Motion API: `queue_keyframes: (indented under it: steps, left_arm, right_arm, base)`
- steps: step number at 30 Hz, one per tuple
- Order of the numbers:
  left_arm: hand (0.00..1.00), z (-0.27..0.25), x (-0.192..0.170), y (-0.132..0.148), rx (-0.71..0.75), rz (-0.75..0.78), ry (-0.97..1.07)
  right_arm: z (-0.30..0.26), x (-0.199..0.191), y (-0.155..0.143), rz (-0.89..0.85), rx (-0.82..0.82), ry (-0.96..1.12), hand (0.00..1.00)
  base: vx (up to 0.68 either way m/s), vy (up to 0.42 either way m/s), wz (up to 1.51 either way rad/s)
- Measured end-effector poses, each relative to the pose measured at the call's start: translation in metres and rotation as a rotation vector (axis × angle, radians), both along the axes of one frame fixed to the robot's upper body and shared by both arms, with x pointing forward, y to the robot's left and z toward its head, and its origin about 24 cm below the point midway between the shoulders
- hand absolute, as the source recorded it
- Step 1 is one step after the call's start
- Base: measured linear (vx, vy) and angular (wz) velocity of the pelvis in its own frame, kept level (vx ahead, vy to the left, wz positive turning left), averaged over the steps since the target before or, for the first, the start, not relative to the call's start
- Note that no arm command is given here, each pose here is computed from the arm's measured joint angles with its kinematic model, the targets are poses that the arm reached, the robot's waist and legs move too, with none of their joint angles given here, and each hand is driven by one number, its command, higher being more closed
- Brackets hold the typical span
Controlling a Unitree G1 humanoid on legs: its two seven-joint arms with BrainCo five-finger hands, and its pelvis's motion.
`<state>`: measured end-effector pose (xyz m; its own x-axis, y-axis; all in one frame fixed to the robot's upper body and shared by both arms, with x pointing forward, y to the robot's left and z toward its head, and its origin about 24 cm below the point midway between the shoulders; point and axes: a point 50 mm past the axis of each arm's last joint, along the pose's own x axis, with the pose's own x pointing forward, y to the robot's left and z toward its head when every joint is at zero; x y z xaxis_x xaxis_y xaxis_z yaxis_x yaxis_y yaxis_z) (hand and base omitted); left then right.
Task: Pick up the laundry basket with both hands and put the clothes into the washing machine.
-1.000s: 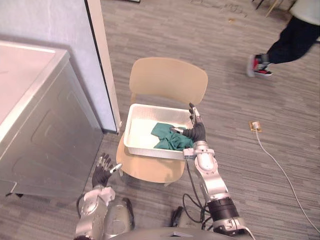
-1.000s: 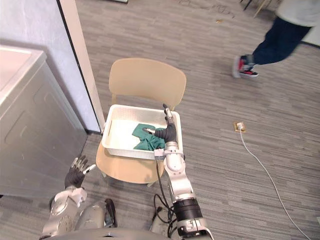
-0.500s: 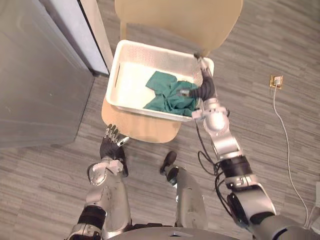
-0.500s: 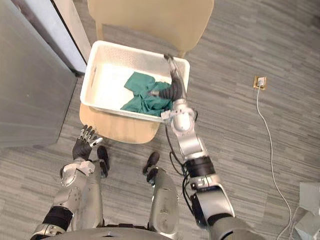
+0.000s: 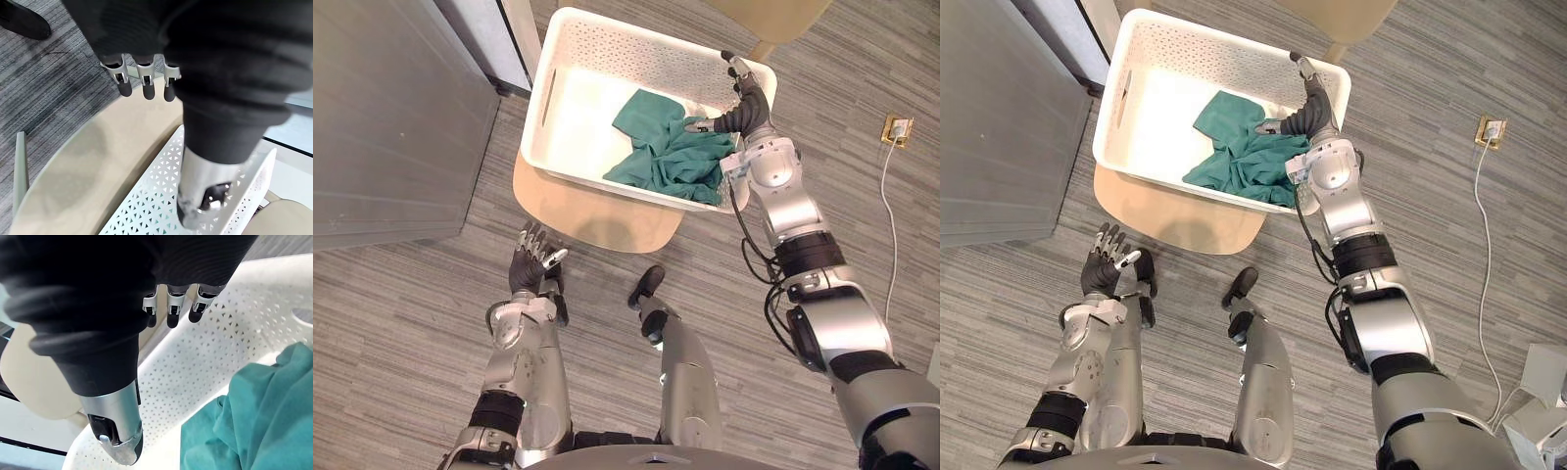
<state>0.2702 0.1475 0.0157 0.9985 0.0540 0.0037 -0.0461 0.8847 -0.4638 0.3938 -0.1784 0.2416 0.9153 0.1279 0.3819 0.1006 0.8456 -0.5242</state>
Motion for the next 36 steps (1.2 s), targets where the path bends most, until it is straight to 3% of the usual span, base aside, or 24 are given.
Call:
queue_keyframes:
  steps: [6,13,21,29,30,36]
  left_arm:
    - [0.00,0.006,0.004,-0.007,-0.022,-0.033,-0.029]
    - [0.00,0.018,0.006,-0.015,-0.062,-0.063,-0.092]
    - [0.00,0.023,0.005,-0.025,-0.098,-0.099,-0.119]
    - [0.00,0.027,0.005,-0.036,-0.138,-0.156,-0.145]
    - [0.00,0.030,0.005,-0.036,-0.145,-0.157,-0.158]
    - [0.00,0.043,0.010,-0.040,-0.191,-0.177,-0.212]
  right_arm:
    - [-0.012,0.013,-0.002,0.028,-0.088,0.152,0.00]
    - [-0.005,0.019,-0.004,0.003,-0.203,0.191,0.00]
    - [-0.014,0.021,-0.026,-0.035,-0.364,0.319,0.00]
    - [-0.002,0.015,-0.040,-0.033,-0.432,0.308,0.00]
    - [0.001,0.014,-0.040,-0.029,-0.437,0.298,1.00]
    - [0.010,0.013,-0.040,-0.026,-0.446,0.269,1.00]
  base:
    - [0.05,-0.026,0.04]
    - [0.08,-0.041,0.01]
    - [0.07,-0.048,0.06]
    - [0.03,-0.035,0.07]
    - [0.01,-0.034,0.16]
    - [0.02,-0.039,0.02]
